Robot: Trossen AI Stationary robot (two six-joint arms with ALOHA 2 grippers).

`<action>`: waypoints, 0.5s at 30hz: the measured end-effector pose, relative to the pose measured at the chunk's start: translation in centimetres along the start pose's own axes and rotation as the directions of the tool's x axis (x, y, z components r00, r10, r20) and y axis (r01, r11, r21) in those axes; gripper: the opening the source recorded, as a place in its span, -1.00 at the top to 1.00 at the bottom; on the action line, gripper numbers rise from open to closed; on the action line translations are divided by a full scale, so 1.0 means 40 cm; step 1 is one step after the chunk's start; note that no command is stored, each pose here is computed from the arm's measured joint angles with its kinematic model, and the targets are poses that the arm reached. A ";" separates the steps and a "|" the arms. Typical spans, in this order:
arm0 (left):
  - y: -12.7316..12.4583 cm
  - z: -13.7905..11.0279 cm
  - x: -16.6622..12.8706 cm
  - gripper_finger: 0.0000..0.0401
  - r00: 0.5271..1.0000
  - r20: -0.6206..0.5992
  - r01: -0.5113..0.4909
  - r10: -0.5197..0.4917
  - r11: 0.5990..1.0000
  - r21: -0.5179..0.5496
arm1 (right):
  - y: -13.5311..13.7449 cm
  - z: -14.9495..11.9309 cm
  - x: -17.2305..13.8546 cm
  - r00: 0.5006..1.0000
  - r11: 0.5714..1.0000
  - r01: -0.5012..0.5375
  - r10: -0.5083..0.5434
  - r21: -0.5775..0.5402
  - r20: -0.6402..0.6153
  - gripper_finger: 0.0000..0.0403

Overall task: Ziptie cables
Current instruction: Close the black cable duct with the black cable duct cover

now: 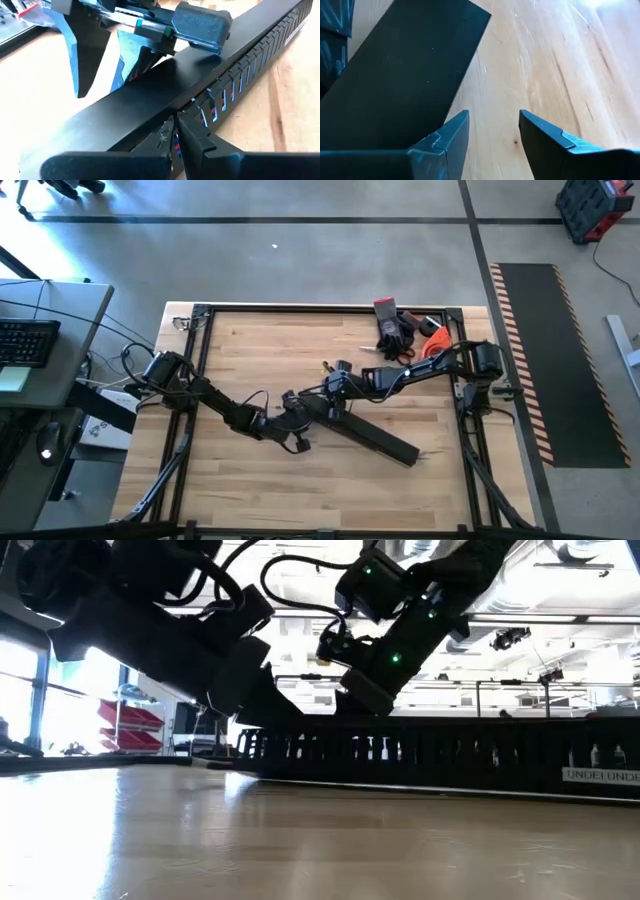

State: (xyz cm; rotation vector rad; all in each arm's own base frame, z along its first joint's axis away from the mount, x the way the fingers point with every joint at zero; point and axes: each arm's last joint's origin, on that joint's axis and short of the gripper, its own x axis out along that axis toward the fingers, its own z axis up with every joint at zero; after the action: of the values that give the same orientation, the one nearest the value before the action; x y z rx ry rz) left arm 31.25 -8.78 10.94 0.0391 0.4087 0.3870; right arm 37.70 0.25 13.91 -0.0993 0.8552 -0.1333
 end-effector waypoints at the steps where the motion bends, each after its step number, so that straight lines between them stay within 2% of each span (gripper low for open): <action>1: 0.000 0.001 0.000 1.00 1.000 0.001 -0.002 0.002 1.000 -0.001 | 0.000 0.000 0.001 1.000 1.000 0.002 -0.002 -0.002 0.000 0.20; 11: -0.028 0.014 -0.013 1.00 1.000 0.027 -0.005 0.005 1.000 -0.010 | 0.000 0.005 -0.004 1.000 1.000 0.007 -0.007 -0.030 0.010 0.20; 15: -0.047 0.034 -0.027 1.00 0.995 0.081 -0.048 0.053 0.997 -0.061 | 0.007 0.001 -0.004 1.000 0.999 -0.014 0.014 -0.040 -0.002 0.20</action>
State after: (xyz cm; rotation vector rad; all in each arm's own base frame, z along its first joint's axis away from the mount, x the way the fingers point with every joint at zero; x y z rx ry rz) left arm 31.55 -10.88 12.39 0.0080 0.3152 0.4458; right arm 37.67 0.54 14.02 -0.1307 0.8601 -0.1027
